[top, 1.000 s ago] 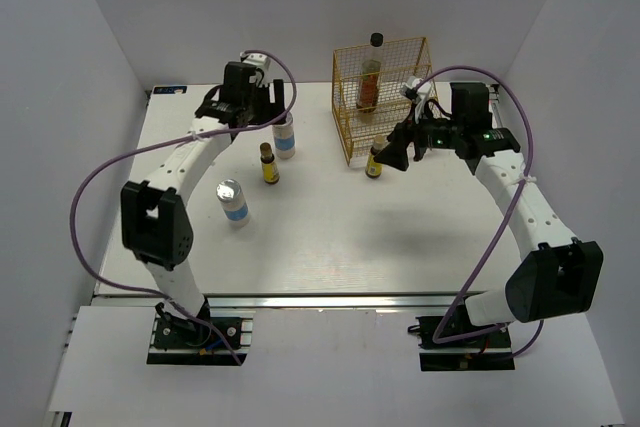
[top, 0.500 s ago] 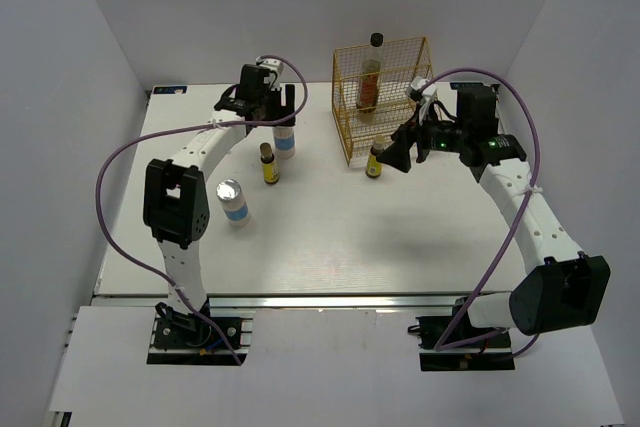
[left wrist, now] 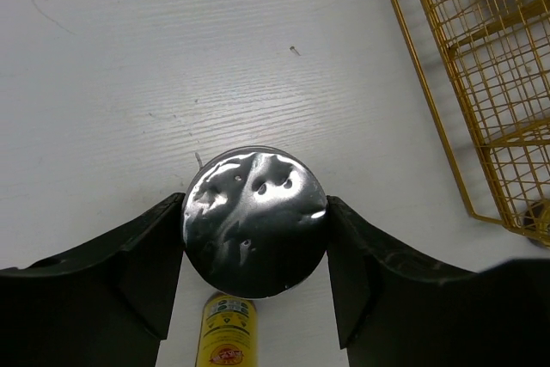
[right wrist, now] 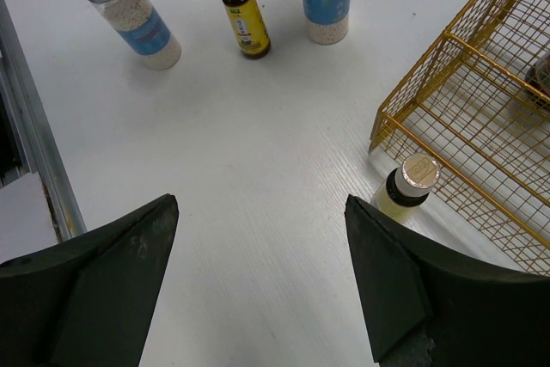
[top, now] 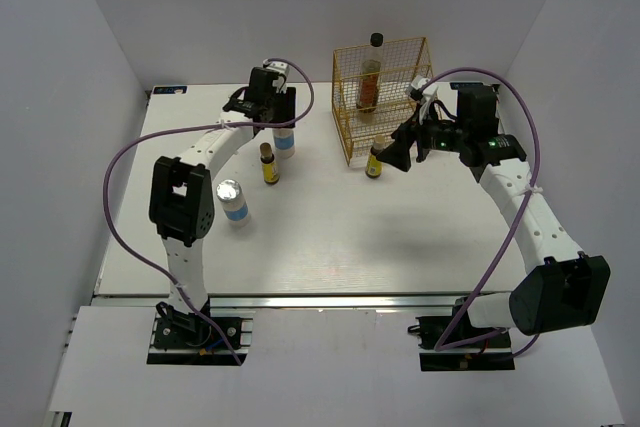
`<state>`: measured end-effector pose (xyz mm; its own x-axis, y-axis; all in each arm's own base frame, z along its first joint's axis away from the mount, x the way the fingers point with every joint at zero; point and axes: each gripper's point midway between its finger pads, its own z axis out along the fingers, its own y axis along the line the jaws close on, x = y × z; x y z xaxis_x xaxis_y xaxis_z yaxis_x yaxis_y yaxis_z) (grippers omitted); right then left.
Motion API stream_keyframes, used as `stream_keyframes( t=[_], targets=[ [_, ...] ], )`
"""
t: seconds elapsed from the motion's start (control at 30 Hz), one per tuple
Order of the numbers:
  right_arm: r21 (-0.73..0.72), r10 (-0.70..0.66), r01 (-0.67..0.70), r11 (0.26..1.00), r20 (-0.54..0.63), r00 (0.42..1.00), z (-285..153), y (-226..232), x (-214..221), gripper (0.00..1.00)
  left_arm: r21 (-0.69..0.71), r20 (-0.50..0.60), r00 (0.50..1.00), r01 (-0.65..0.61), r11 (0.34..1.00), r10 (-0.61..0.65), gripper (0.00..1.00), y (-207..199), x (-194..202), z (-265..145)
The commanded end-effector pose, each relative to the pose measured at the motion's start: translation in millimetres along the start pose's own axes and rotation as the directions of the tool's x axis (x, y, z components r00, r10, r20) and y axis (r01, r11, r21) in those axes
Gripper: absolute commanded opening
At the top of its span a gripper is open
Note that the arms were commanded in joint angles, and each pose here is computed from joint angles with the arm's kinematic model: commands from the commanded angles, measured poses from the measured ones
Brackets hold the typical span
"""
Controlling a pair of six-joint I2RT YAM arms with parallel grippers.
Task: Organize the condiment bottles
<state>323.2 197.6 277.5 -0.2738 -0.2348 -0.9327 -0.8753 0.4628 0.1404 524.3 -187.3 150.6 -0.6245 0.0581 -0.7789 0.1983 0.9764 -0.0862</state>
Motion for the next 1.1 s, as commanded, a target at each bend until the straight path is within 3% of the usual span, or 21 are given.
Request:
stream_keyframes(
  t=[0.0,0.03,0.17,0.23,0.33,0.37,0.4,0.43,0.6,0.8,0.9,1.07],
  targets=[
    [0.007,-0.024,0.024,1.000,0.024,0.999,-2,0,-7,0.84,-0.030,0.023,1.000,-0.012,0.999,0.013,0.61,0,-10,-4],
    [0.009,-0.024,0.024,1.000,0.023,0.999,-2,0,-7,0.84,-0.033,0.027,1.000,-0.015,0.999,0.016,0.58,-1,-12,-4],
    [0.008,-0.033,0.032,0.999,0.026,0.999,-4,2,-8,0.83,-0.038,0.072,0.997,-0.024,0.999,0.027,0.23,-8,-31,-17],
    [0.012,-0.035,0.035,0.999,0.028,0.999,-5,2,-9,0.80,-0.030,0.128,0.991,-0.030,0.999,0.034,0.15,-14,-51,-28],
    [0.027,-0.035,0.034,0.999,0.037,0.999,-7,1,-12,0.50,-0.004,0.231,0.972,-0.044,0.999,0.044,0.06,-29,-94,-62],
    [0.033,-0.040,0.038,0.999,0.043,0.998,-8,2,-14,0.19,0.017,0.270,0.962,-0.049,0.999,0.042,0.04,-38,-111,-76],
    [0.045,-0.042,0.040,0.998,0.053,0.998,-10,1,-17,0.03,0.034,0.301,0.953,-0.052,0.998,0.039,0.00,-44,-122,-92],
    [0.069,-0.040,0.037,0.997,0.053,0.998,-10,-2,-18,0.00,0.052,0.321,0.946,-0.058,0.997,0.038,0.00,-49,-129,-100],
    [0.142,-0.024,0.012,0.990,0.085,0.996,-19,-11,-24,0.00,0.265,0.432,0.902,-0.153,0.952,0.025,0.00,-105,-158,-154],
    [0.179,-0.012,-0.008,0.984,0.108,0.994,-25,-19,-28,0.00,0.399,0.516,0.856,-0.217,0.891,-0.022,0.00,-151,-181,-192],
    [0.188,-0.009,-0.011,0.982,0.106,0.994,-26,-20,-25,0.00,0.441,0.564,0.823,-0.233,0.867,-0.066,0.00,-167,-199,-205],
    [0.199,-0.003,-0.020,0.980,0.114,0.993,-28,-22,-24,0.00,0.465,0.611,0.786,-0.257,0.847,-0.097,0.00,-194,-213,-188]
  ],
)
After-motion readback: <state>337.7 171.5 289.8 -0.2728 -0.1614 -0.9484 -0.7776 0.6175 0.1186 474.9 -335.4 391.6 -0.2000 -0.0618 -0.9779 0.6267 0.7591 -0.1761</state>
